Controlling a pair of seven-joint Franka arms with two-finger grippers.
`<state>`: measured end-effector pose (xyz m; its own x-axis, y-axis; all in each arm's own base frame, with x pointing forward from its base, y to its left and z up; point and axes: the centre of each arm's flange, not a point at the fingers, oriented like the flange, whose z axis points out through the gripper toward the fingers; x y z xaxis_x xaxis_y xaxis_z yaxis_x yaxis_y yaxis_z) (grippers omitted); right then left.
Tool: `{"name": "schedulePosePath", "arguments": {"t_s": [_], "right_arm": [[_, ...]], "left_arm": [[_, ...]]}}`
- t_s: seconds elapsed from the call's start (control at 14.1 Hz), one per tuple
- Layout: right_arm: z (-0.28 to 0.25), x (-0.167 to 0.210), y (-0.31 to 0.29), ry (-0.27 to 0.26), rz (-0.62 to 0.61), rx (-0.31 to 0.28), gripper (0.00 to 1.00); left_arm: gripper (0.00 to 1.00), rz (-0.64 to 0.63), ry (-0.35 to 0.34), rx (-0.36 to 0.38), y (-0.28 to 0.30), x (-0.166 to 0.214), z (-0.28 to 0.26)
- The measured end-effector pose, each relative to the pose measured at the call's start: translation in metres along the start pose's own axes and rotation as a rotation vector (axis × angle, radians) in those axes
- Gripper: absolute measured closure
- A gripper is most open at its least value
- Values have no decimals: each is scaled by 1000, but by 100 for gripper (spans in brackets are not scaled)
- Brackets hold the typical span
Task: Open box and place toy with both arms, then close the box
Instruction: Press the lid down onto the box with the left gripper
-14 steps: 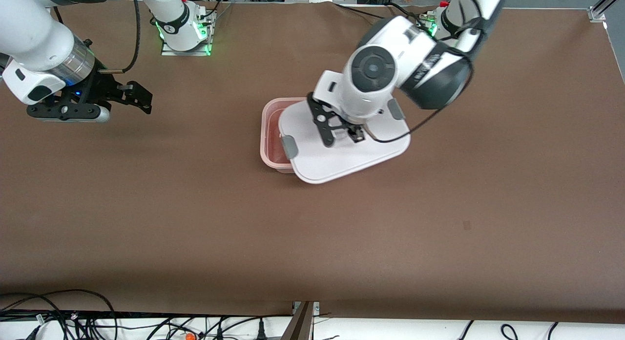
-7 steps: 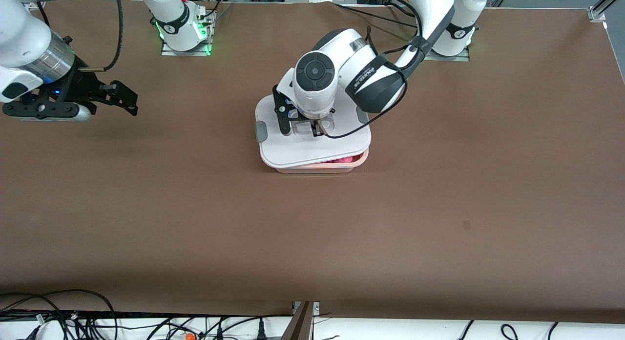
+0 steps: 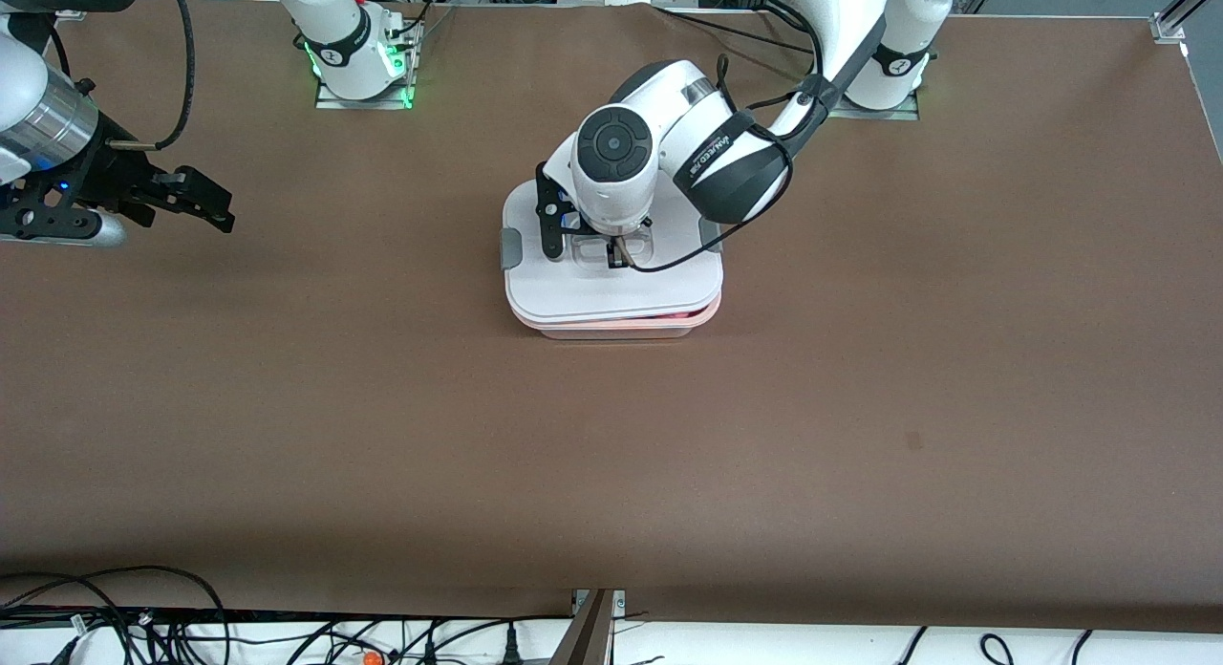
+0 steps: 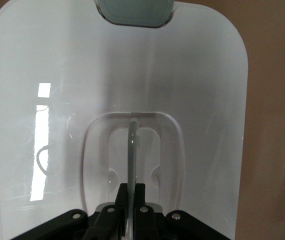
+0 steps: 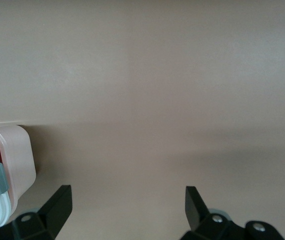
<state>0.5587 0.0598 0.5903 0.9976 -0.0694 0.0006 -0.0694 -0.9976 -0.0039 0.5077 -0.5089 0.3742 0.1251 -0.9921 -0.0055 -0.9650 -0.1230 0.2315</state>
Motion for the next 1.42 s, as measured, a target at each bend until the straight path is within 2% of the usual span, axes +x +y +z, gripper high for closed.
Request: {"name": "schedulePosePath", "arguments": {"t_s": [0.71, 1.06, 1.42], "right_arm": [[2, 1, -7, 5, -11, 0, 0], [27, 17, -13, -23, -12, -15, 0], [13, 23, -15, 6, -11, -13, 0]], "left_arm": [[93, 51, 3, 17, -12, 2, 17], [93, 80, 0, 20, -16, -1, 18], [93, 103, 1, 21, -16, -1, 18]]}}
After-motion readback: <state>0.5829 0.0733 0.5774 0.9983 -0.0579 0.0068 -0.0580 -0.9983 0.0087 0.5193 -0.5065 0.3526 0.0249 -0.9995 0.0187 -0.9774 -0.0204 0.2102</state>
